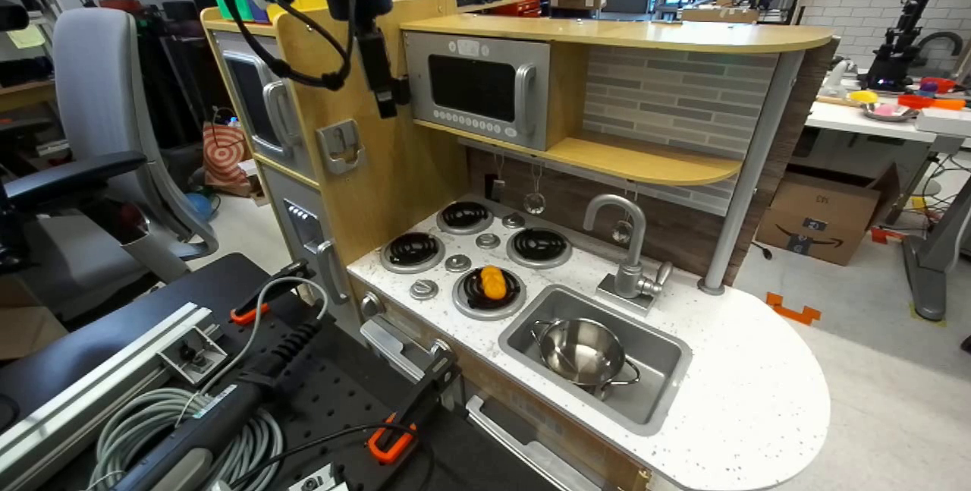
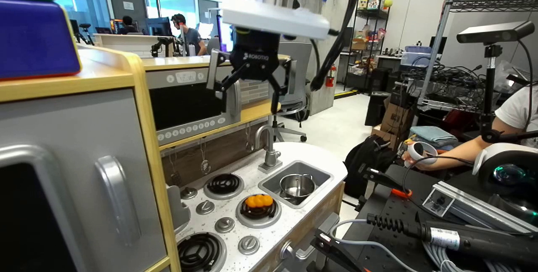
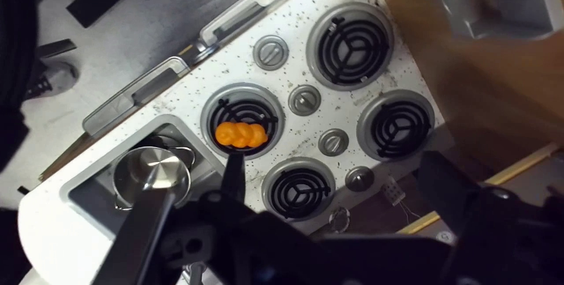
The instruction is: Pick the yellow toy on the stove and put it in the pot
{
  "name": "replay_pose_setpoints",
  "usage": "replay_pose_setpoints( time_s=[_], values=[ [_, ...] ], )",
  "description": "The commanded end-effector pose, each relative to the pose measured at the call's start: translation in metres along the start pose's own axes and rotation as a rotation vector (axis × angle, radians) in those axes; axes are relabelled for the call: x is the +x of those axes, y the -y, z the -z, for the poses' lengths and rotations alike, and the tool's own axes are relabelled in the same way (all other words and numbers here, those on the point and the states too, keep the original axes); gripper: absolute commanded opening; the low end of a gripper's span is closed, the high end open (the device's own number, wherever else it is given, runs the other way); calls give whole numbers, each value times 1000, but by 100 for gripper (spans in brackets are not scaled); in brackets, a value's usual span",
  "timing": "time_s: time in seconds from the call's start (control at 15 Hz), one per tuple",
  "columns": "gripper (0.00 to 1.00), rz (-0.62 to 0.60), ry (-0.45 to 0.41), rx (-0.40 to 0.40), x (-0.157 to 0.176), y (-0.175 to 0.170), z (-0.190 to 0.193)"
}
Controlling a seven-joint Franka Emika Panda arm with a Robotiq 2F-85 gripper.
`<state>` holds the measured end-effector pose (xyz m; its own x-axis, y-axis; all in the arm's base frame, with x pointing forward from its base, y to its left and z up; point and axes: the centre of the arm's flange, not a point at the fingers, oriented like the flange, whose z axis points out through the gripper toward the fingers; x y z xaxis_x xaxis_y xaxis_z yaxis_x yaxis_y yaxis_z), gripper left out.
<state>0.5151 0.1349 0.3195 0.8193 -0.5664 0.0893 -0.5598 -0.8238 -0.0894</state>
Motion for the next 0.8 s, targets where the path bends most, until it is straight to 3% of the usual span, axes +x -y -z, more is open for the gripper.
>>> replay_pose_setpoints(
  time_s=[0.0,0.07,0.2,0.27,0.4,0.47,0.73],
  values=[
    [100,-177,-74,63,39,59,-59],
    [100,-216,-93,45,48,67,-74],
    [100,-211,-91,-100,58,70,-83],
    [100,-189,-79,-19,40,38,-74],
    [100,-201,-89,-75,47,48,-87],
    [100,-84,-20,-95,50,44,-72],
    [100,106,90,-80,56,35,-61]
  ],
)
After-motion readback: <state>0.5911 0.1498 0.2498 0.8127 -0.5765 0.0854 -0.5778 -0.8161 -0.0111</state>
